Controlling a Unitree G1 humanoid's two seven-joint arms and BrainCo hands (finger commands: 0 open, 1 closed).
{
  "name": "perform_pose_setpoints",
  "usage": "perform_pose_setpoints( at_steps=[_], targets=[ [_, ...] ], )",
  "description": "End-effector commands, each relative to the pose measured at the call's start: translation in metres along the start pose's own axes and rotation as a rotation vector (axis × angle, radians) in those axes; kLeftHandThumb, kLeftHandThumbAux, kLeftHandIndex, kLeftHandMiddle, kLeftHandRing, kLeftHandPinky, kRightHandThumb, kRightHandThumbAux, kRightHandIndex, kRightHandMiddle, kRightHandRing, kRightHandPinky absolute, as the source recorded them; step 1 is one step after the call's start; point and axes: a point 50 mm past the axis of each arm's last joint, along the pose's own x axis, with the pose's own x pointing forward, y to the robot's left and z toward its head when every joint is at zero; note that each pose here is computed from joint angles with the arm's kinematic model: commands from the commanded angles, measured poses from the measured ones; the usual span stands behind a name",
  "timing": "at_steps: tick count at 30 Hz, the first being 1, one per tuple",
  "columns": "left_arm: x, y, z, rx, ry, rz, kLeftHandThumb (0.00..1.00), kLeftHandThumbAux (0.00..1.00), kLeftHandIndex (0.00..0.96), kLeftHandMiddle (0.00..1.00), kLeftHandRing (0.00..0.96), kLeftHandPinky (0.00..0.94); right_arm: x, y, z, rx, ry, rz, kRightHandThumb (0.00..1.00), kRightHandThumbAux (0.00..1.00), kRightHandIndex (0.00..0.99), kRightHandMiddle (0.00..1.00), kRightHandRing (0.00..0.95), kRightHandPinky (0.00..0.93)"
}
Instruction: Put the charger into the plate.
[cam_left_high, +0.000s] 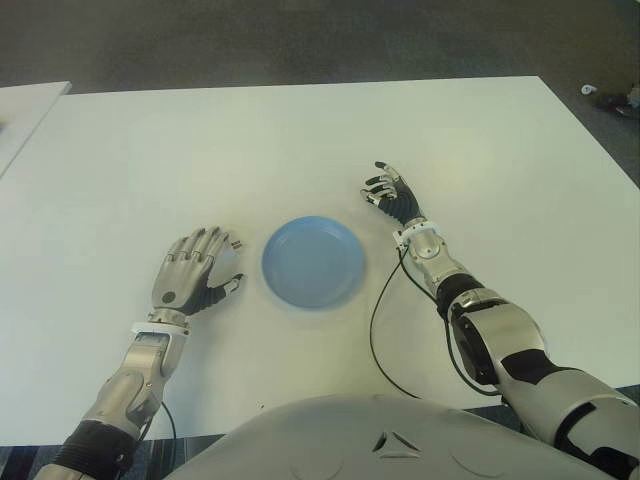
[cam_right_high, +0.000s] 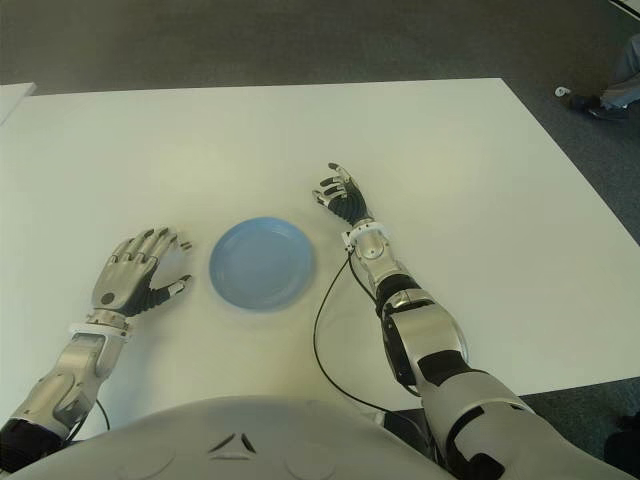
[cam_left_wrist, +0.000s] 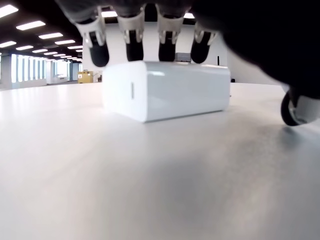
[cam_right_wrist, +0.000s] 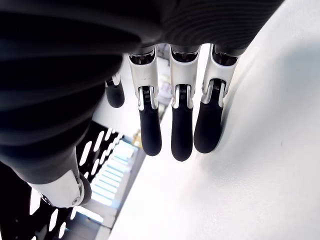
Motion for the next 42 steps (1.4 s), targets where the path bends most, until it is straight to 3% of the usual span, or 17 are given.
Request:
perform_pose_setpoints(
  at_steps=[1, 15, 28, 42],
  targets=[
    [0.006, 0.004, 0.002, 0.002, -0.008, 0.047, 0.096, 0.307, 0.000, 0.000, 0.000, 0.000, -0.024, 0.025, -0.036, -0.027, 0.175, 0.115, 0.000, 0.641, 0.091, 0.341, 0.366, 0.310],
    [0.009, 0.018, 0.007, -0.019, -0.052, 0.167, 0.121, 0.301, 0.000, 0.000, 0.000, 0.000, -0.025, 0.026, -0.036, -0.039, 0.177, 0.113, 0.000, 0.628, 0.083, 0.332, 0.362, 0.318],
    [0.011, 0.044, 0.015, -0.028, -0.090, 0.254, 0.139, 0.305, 0.000, 0.000, 0.000, 0.000, -0.024, 0.026, -0.036, -0.042, 0.179, 0.112, 0.005, 0.621, 0.080, 0.304, 0.346, 0.342],
    [0.010, 0.049, 0.017, -0.026, -0.087, 0.273, 0.158, 0.282, 0.000, 0.000, 0.000, 0.000, -0.025, 0.027, -0.036, -0.060, 0.169, 0.106, 0.031, 0.642, 0.072, 0.282, 0.333, 0.348]
  ],
)
